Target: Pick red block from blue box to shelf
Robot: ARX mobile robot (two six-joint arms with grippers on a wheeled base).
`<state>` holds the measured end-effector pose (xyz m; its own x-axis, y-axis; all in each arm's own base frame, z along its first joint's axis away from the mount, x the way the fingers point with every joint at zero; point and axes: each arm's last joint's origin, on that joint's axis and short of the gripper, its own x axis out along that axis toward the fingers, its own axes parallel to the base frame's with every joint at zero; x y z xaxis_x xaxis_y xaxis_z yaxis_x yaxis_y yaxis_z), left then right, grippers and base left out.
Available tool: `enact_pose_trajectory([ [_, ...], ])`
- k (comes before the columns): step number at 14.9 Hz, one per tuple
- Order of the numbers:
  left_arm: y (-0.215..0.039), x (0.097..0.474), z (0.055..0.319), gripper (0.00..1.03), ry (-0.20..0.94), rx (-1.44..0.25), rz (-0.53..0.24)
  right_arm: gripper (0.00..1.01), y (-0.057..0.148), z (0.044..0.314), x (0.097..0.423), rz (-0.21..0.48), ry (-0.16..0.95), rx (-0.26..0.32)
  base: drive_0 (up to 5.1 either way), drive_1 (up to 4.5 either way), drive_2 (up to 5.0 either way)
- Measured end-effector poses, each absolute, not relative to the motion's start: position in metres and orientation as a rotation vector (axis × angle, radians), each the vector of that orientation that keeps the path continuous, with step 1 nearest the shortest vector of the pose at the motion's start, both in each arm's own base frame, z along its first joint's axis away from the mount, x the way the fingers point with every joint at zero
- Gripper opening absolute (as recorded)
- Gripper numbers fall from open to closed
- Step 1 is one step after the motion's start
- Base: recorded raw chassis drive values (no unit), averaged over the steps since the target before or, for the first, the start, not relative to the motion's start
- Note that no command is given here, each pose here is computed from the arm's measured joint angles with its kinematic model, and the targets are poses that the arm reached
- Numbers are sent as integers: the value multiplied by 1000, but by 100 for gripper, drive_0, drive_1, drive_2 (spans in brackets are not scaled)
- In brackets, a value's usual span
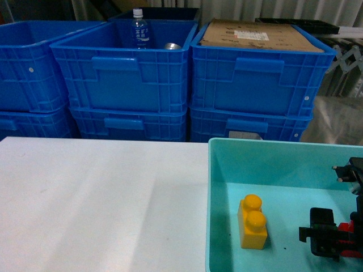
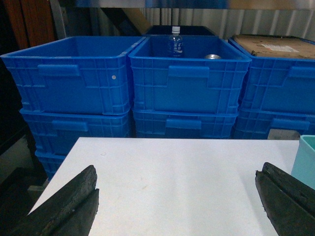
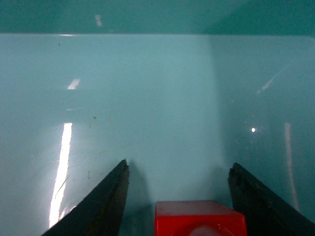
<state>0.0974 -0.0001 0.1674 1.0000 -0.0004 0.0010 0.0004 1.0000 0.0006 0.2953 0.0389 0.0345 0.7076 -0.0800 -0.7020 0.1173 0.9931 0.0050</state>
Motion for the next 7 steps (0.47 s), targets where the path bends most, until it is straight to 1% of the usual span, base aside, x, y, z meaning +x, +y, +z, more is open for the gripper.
enact_pose_trajectory([
  [1,0,97,167,98,-1,0,0,31,37,31,291,-72,730,18,0,0,0],
  [2,0,97,167,98,-1,0,0,29,37,32,289,-65,720,8,0,0,0],
  [3,0,97,167,98,-1,1,0,29,37,37,286,-42,715,-12,0,0,0],
  [4,0,97,167,98,-1,1,0,29,37,50,286,-23,688,-25,0,0,0],
  [7,0,97,167,98,-1,1,0,29,39,84,289,34,633,-29,0,0,0],
])
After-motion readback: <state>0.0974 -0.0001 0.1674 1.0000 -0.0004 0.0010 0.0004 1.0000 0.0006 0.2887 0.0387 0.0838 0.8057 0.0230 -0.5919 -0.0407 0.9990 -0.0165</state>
